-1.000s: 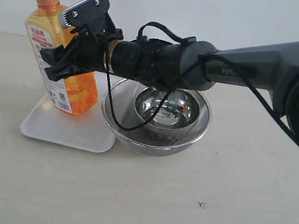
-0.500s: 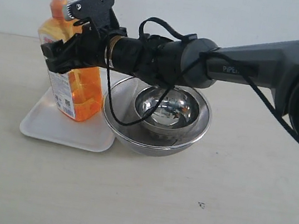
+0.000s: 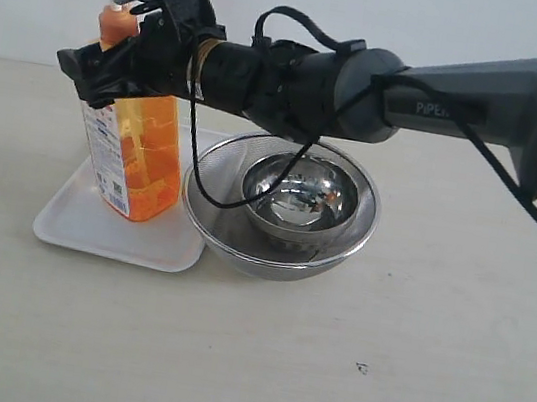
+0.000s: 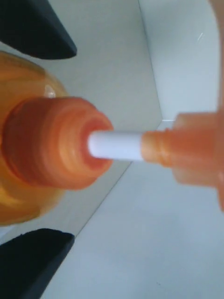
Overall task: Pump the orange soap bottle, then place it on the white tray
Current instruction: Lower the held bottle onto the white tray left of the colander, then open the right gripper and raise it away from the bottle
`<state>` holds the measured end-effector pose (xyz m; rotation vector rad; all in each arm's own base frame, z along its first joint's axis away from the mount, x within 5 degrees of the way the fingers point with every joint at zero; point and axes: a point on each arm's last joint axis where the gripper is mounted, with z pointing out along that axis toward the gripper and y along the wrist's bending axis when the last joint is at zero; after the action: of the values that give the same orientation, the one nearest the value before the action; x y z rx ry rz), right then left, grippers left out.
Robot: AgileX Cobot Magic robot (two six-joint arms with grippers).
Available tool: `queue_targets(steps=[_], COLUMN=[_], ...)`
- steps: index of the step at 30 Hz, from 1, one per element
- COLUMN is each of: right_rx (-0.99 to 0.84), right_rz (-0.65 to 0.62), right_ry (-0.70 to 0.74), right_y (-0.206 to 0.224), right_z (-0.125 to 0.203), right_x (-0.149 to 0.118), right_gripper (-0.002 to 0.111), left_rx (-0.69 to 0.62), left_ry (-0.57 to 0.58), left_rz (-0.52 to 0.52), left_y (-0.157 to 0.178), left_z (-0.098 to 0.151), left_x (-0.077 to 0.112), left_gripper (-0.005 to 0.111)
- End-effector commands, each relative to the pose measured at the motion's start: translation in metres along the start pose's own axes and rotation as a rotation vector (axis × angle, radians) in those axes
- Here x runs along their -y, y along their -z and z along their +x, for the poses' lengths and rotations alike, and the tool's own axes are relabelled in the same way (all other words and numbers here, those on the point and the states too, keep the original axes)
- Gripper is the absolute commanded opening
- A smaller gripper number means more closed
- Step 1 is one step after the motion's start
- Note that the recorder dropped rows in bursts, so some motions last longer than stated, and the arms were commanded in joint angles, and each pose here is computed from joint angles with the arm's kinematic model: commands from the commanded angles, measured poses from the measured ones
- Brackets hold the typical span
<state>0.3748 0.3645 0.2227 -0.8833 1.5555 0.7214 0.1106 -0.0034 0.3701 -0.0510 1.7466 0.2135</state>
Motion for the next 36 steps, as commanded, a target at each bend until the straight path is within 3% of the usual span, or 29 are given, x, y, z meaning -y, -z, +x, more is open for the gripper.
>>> queue_targets(steps=[1,11,22,28,34,36], right_rx=[-0.049,-0.027,-0.277,-0.356,-0.47,-0.502], right_rz=[0.102,0.194,0.302,0.363,0.503,0.539], right_ry=[0.014,-0.024,0.107,0.132,0.111,0.109], right_y=[0.014,0.04,0.038,0.052,0.076,0.081], right_z=[-0.024,-0.071,-0.06,-0.072,-0.083,-0.083], right_x=[0.009,0.009,-0.038,-0.061,-0.058,-0.055], right_gripper=[0.089,0.089,0.089,0.089,0.088,0.078], left_rx=[0.017,0.06,0.032,0.01,-0.012,-0.016], left_ry=[0.005,0.01,-0.029,-0.016,-0.002,-0.004], left_rz=[0.002,-0.025,-0.063,-0.069,-0.069,-0.059], left_y=[0.001,-0.002,-0.015,-0.024,-0.032,-0.035], left_z=[-0.001,-0.005,-0.003,-0.001,0.002,0.003], left_x=[-0.001,0.0,0.012,0.023,0.032,0.036], left_gripper=[0.005,0.005,0.005,0.005,0.005,0.005])
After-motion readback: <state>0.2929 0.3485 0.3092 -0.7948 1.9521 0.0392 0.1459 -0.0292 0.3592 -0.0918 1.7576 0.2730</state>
